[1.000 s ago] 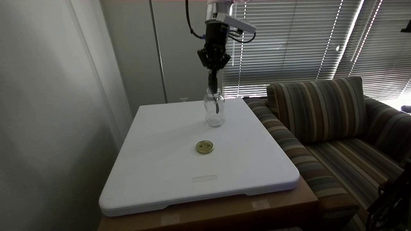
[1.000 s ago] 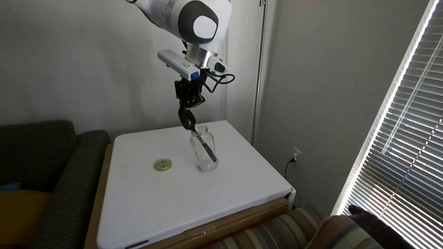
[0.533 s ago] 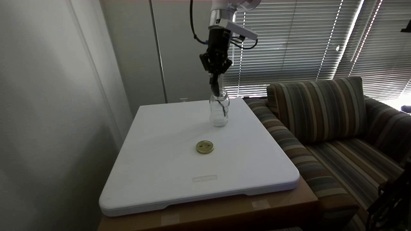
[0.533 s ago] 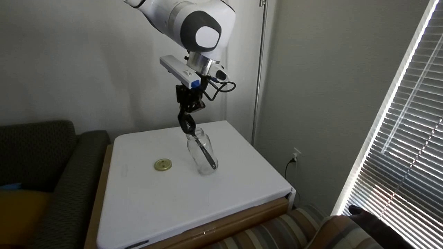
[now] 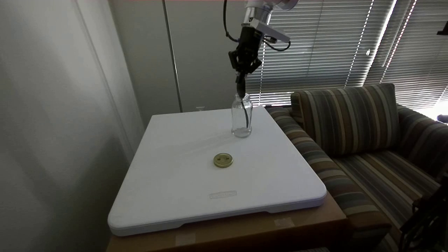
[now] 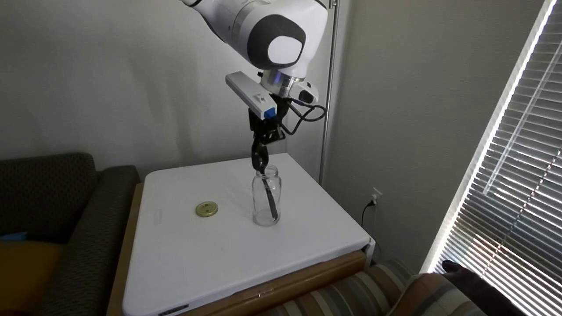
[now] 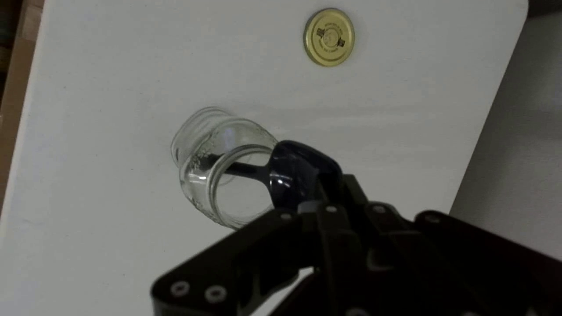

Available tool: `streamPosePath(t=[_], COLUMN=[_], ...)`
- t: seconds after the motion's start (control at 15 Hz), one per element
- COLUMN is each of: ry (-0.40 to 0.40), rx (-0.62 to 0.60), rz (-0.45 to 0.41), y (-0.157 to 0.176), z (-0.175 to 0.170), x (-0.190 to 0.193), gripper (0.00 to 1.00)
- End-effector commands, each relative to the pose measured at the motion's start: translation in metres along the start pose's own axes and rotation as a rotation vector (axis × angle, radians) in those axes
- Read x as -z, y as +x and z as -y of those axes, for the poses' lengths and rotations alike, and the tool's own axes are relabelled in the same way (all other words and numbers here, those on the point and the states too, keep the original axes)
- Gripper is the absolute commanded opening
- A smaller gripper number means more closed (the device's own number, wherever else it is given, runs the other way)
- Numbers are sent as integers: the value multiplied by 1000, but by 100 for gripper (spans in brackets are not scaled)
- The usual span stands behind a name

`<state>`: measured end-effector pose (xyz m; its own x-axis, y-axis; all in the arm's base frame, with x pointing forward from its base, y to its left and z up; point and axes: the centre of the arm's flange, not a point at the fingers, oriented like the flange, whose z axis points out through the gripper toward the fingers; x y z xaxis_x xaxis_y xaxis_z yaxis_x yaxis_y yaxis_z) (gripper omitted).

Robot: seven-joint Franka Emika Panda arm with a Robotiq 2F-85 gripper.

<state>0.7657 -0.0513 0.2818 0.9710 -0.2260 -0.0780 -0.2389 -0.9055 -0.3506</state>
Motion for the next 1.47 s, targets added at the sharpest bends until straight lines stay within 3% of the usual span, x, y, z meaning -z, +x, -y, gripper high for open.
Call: streamPosePath(t=[0.0, 0.47, 0.53, 0.6, 1.0, 1.2, 1.4], ry=[45, 59, 54, 48, -40, -217, -379], rx=[-16, -10, -5, -9, 11, 42, 82], rz=[-24, -31, -33, -34, -51, -44, -11], y=[-10, -9, -9, -9, -17, -33, -57], z=[-14, -11, -9, -8, 14, 50, 94], x=[3, 0, 2, 4, 35, 68, 100], gripper=[2, 2, 32, 33, 74, 95, 100])
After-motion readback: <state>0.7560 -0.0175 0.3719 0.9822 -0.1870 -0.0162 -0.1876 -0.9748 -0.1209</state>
